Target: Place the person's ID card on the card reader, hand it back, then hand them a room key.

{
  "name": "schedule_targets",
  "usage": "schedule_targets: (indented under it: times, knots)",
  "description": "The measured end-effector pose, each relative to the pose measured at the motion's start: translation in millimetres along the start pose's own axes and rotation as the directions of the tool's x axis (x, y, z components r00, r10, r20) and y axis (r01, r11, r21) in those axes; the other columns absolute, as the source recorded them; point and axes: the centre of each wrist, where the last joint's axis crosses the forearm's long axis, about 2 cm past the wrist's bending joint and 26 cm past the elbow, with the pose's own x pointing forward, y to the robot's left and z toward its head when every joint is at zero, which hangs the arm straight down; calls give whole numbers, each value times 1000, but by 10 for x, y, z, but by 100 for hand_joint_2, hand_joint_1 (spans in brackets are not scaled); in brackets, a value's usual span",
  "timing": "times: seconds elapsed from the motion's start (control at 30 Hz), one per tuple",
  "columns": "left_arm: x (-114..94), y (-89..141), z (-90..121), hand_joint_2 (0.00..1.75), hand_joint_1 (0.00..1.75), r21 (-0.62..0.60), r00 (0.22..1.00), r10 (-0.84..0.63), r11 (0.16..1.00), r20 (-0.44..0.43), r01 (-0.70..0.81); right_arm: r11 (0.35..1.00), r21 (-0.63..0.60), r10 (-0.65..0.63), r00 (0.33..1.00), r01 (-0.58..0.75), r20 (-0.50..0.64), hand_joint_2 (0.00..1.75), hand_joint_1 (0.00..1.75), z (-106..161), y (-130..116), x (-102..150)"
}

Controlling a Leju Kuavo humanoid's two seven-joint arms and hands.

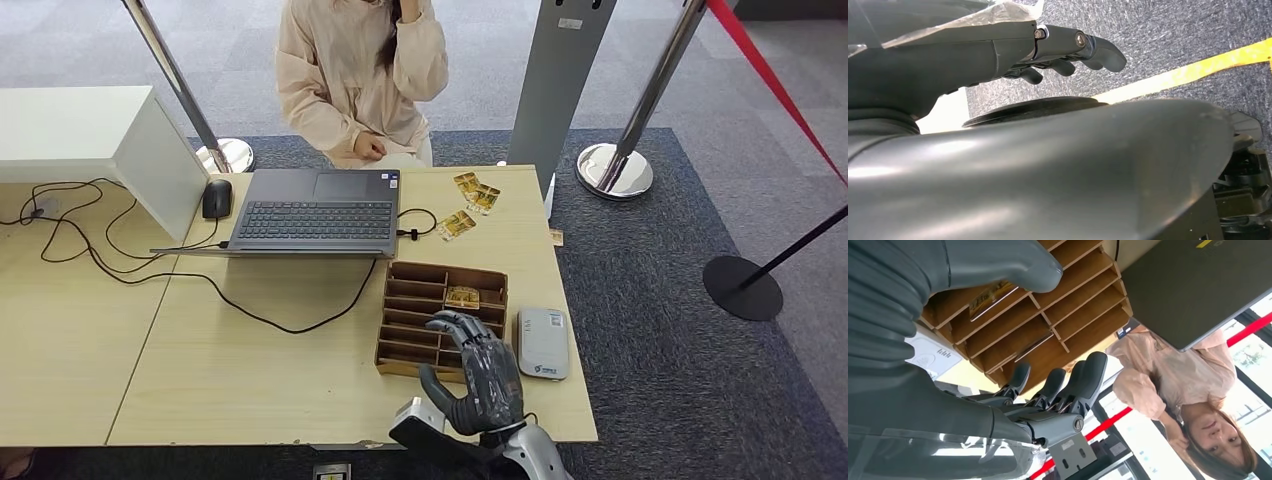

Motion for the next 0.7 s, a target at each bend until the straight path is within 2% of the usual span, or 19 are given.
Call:
schedule_targets:
  times: [0.33, 0.5, 0.7]
  knots:
    - [2, 7, -2, 0, 0, 2, 1000, -2, 1000, -10, 2, 993, -33, 117, 993, -117, 13, 175, 73, 12, -2, 3]
    - [6, 12, -3, 0, 0, 4, 1000, -4, 1000, -12, 4, 986, -33, 164, 986, -163, 14, 175, 83, 18, 0, -2]
    - [14, 16, -3, 0, 0, 5, 1000, -6, 1000, -13, 6, 980, -25, 200, 980, -200, 7, 175, 84, 24, 3, -9]
